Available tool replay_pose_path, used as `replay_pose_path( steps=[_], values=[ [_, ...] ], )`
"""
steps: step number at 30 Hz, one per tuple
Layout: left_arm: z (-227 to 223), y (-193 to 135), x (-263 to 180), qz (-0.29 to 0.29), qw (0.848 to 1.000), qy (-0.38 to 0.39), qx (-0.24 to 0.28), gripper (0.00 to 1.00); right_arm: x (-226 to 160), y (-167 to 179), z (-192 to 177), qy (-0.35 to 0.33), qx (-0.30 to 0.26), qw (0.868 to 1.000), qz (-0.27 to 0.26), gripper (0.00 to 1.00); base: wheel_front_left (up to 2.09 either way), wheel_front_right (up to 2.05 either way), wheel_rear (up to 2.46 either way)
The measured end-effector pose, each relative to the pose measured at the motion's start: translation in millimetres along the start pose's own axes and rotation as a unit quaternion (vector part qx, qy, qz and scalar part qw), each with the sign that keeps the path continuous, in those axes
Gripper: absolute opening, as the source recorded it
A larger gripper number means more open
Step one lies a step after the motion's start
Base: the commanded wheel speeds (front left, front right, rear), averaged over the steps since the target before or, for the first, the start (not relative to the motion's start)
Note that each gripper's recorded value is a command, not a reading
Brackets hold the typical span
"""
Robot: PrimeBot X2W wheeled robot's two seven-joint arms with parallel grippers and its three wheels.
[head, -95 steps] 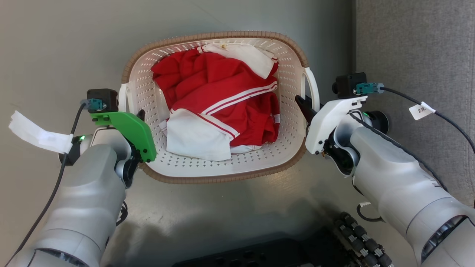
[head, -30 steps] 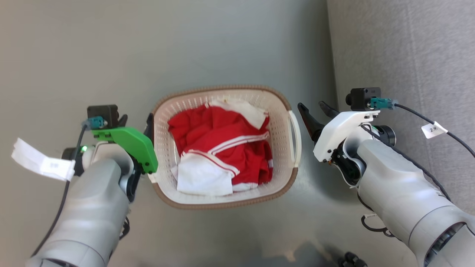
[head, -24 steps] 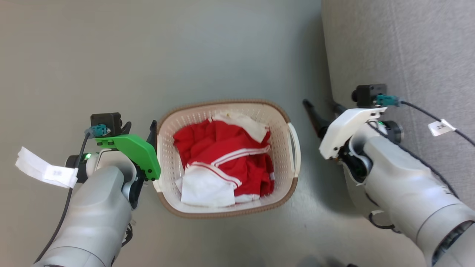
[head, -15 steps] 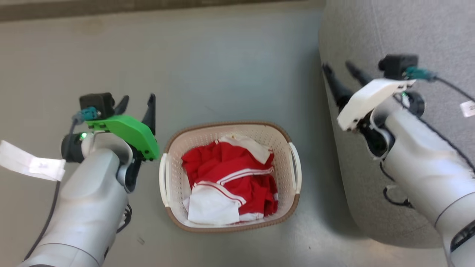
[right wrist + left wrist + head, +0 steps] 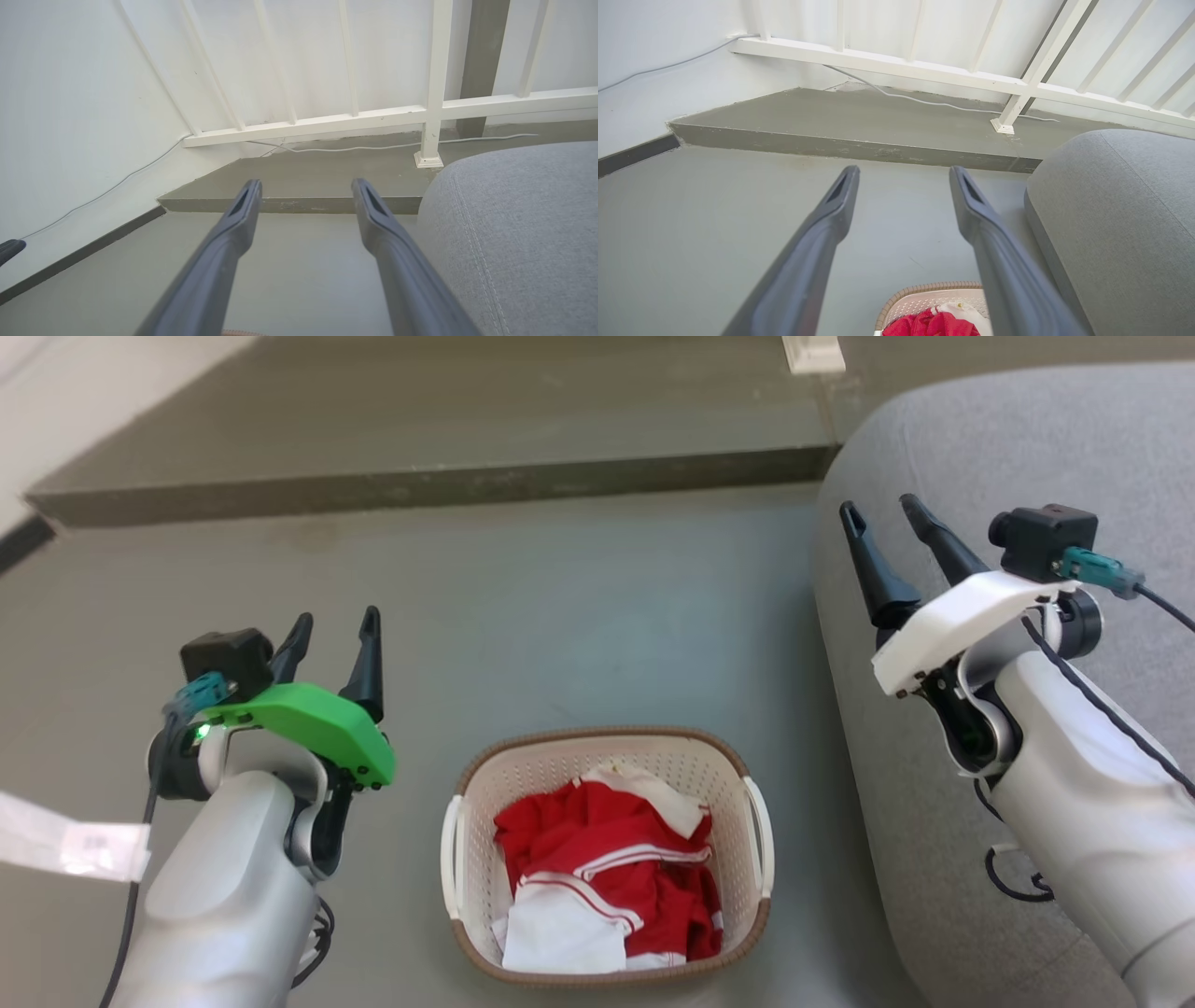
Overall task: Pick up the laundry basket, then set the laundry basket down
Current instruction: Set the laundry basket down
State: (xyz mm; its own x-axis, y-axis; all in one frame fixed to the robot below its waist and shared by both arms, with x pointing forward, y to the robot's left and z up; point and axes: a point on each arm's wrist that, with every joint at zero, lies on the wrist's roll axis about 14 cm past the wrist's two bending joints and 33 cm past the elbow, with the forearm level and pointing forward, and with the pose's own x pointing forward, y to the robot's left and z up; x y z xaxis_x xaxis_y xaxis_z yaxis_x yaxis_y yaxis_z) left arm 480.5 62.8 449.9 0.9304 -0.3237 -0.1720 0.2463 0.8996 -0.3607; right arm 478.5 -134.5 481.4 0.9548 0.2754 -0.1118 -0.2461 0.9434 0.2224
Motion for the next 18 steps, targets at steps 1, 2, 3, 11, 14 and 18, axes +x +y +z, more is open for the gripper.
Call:
replay_pose_path(
  steps=[1, 2, 3, 11, 14, 18],
  values=[
    [6.6, 0.9, -3.6, 0.001, 1.0, -0.01, 0.002, 1.0, -2.4, 2.4, 6.6, -0.01, -0.005, 1.0, 0.004, 1.0, 0.0, 0.0, 0.0],
    [13.5, 1.7, -7.1, 0.003, 1.0, -0.021, 0.006, 1.0, -4.9, 3.6, 12.9, -0.02, -0.011, 1.0, 0.003, 1.0, 0.0, 0.0, 0.0],
    [19.8, 1.9, -10.5, 0.004, 0.999, -0.031, 0.009, 1.0, -7.6, 5.4, 19.2, -0.031, -0.013, 0.999, 0.003, 1.0, 0.0, 0.0, 0.0],
    [59.0, 5.8, -38.4, 0.02, 0.994, -0.106, 0.008, 1.0, -32.2, 0.7, 46.5, -0.093, -0.008, 0.995, -0.033, 1.0, 0.0, 0.0, 0.0],
    [61.9, 10.0, -49.2, 0.03, 0.992, -0.119, 0.007, 1.0, -41.7, -0.8, 47.9, -0.103, -0.01, 0.994, -0.042, 1.0, 0.0, 0.0, 0.0],
    [47.9, 15.8, -64.0, 0.042, 0.993, -0.111, 0.0, 1.0, -55.3, 0.3, 46.0, -0.111, -0.009, 0.993, -0.048, 1.0, 0.0, 0.0, 0.0]
  ],
)
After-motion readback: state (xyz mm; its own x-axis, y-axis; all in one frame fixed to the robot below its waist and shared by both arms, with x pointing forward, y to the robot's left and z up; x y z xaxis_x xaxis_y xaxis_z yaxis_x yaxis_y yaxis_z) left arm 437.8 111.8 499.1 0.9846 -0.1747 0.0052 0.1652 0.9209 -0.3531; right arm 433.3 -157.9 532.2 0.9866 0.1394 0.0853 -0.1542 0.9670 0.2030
